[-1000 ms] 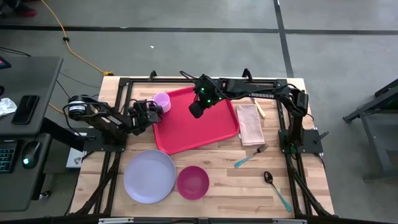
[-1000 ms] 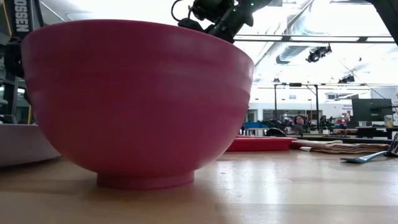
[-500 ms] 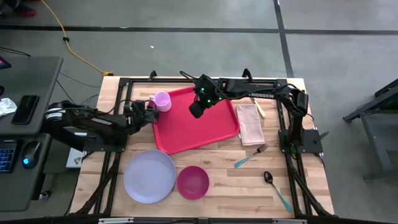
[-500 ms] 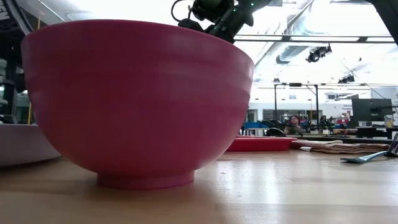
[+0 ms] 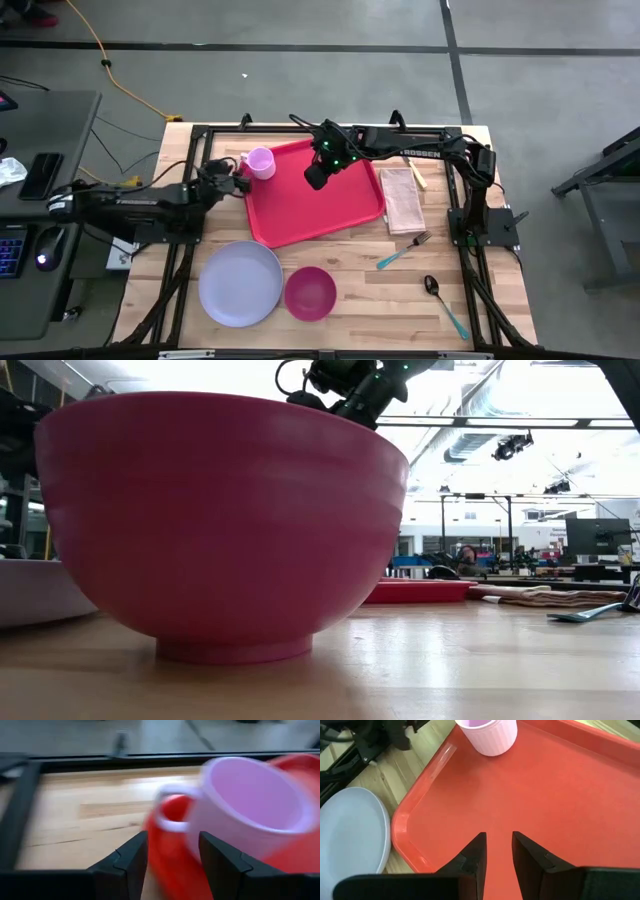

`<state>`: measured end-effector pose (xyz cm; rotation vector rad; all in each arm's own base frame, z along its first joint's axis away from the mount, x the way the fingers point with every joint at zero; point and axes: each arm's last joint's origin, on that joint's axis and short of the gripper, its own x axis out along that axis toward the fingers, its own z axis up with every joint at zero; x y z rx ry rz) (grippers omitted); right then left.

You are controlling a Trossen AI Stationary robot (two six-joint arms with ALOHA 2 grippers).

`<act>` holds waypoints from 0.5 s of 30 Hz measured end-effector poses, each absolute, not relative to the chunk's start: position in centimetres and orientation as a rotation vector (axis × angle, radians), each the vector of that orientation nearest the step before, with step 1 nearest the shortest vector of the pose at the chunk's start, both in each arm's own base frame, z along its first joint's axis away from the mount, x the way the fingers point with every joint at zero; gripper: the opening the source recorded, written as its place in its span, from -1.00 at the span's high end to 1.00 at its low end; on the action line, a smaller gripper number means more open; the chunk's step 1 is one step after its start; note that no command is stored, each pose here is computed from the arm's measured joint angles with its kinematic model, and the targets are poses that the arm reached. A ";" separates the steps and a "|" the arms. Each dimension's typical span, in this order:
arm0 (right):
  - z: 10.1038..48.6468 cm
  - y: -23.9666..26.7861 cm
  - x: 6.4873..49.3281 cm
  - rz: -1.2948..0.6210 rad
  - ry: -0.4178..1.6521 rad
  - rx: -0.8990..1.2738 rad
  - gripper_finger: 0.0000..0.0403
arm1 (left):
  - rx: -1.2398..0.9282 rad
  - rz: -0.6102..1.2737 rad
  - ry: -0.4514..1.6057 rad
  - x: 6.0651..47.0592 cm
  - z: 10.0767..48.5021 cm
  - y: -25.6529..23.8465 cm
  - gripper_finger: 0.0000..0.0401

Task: Set up tray
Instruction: Put the purple plate on the red tray below the light pink mug

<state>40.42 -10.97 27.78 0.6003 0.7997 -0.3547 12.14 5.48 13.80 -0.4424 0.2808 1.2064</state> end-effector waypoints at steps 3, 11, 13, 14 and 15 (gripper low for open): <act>27.7 -10.9 40.4 -0.346 0.809 0.588 0.65 | -0.443 1.059 0.289 12.1 14.6 5.2 -0.02; 27.1 -10.7 39.6 -0.322 0.926 0.537 0.65 | -0.485 0.683 0.227 11.8 16.6 4.2 -0.02; 26.9 -10.6 39.2 -0.317 0.975 0.520 0.65 | -0.500 0.621 0.198 11.6 17.0 4.0 -0.02; 26.8 -10.5 39.1 -0.313 0.996 0.512 0.65 | -0.506 0.590 0.179 11.5 17.2 3.9 -0.02; 26.7 -10.5 38.9 -0.310 1.017 0.503 0.65 | -0.513 0.557 0.163 11.4 17.4 3.8 -0.02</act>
